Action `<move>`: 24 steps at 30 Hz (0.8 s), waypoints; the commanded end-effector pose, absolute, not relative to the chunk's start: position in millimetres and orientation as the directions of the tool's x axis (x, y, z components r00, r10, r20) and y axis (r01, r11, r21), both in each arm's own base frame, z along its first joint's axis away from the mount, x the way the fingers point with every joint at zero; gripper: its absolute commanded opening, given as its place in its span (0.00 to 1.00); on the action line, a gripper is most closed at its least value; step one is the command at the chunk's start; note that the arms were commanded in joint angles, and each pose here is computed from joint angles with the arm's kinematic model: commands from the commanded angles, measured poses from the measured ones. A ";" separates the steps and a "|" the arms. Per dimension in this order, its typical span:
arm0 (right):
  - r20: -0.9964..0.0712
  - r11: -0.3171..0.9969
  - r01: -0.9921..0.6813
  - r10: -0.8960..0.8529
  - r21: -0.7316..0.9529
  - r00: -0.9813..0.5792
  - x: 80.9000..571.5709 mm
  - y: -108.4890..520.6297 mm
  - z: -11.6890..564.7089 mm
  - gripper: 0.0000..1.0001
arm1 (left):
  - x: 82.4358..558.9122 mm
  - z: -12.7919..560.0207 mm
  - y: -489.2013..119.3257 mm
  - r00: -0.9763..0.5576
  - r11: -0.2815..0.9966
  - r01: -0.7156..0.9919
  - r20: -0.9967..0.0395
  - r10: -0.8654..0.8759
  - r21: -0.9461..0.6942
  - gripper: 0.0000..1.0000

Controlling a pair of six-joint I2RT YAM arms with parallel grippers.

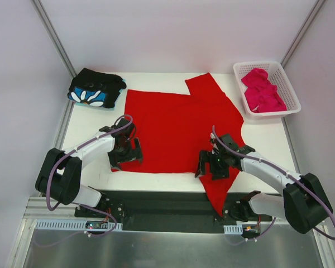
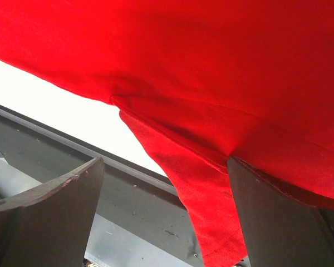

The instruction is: Fold and stack the t-shirts

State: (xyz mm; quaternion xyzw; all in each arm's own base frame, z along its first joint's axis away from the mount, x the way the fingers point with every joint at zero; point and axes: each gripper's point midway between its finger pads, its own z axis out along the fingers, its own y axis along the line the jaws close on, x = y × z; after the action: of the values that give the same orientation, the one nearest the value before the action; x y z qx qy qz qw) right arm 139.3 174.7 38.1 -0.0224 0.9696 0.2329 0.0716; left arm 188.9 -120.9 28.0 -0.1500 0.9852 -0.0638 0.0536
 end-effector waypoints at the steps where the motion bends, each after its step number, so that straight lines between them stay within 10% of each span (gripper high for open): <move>1: -0.148 0.873 -0.090 -0.021 0.480 -0.989 134.3 179.0 35.9 0.96 | 181.5 27.6 -122.7 -0.953 0.948 -0.283 -0.071 -0.295 -0.146 0.99; 24: -0.120 0.876 -0.118 -0.070 0.468 -0.990 107.4 185.1 54.2 0.96 | 180.5 21.1 -127.4 -0.955 0.947 -0.281 -0.048 -0.291 -0.157 0.99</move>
State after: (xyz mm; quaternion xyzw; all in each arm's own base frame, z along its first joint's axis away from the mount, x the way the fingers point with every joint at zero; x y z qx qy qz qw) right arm 110.2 187.6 44.9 -0.0522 0.9649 0.2520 0.0526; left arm 187.6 -122.6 23.3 -0.1499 0.9850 -0.0687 0.0506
